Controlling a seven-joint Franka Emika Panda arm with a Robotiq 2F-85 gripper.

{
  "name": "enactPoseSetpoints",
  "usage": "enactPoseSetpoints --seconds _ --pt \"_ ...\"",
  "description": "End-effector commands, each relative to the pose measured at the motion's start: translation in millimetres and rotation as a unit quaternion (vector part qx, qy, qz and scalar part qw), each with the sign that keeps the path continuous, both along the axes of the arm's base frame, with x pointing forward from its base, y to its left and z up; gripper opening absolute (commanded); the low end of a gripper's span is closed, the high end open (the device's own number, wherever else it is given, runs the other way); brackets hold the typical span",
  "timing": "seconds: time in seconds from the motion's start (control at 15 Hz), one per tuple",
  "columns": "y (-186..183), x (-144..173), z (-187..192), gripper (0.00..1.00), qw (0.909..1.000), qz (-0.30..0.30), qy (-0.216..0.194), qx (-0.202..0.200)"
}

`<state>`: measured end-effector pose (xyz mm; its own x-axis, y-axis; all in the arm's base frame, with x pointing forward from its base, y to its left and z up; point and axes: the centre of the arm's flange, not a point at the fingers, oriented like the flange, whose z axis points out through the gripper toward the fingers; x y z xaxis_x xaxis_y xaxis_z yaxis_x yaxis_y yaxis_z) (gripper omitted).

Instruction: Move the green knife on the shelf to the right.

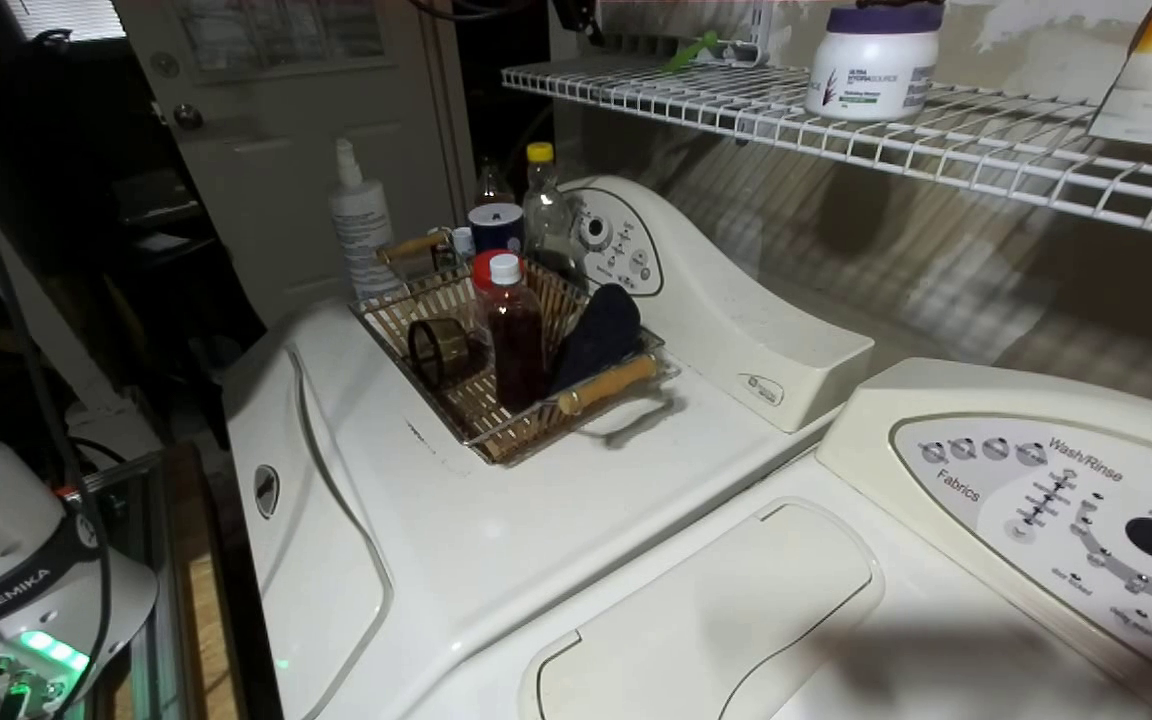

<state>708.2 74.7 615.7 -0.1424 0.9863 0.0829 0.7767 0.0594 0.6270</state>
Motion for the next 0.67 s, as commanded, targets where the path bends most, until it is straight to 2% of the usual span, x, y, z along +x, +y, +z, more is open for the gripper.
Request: enactPoseSetpoints --seconds 0.0,0.33,0.47,0.6 --pt "0.0 2.9 -1.5 1.00 1.0000 0.000 0.000 0.000" --pt "-0.1 6.3 -1.1 1.00 1.0000 0.000 -0.002 0.001" --pt "-20.5 19.2 -12.7 1.00 0.9981 -0.057 -0.005 -0.025" --pt "-35.5 27.0 -16.8 1.00 0.9967 -0.077 -0.005 -0.023"
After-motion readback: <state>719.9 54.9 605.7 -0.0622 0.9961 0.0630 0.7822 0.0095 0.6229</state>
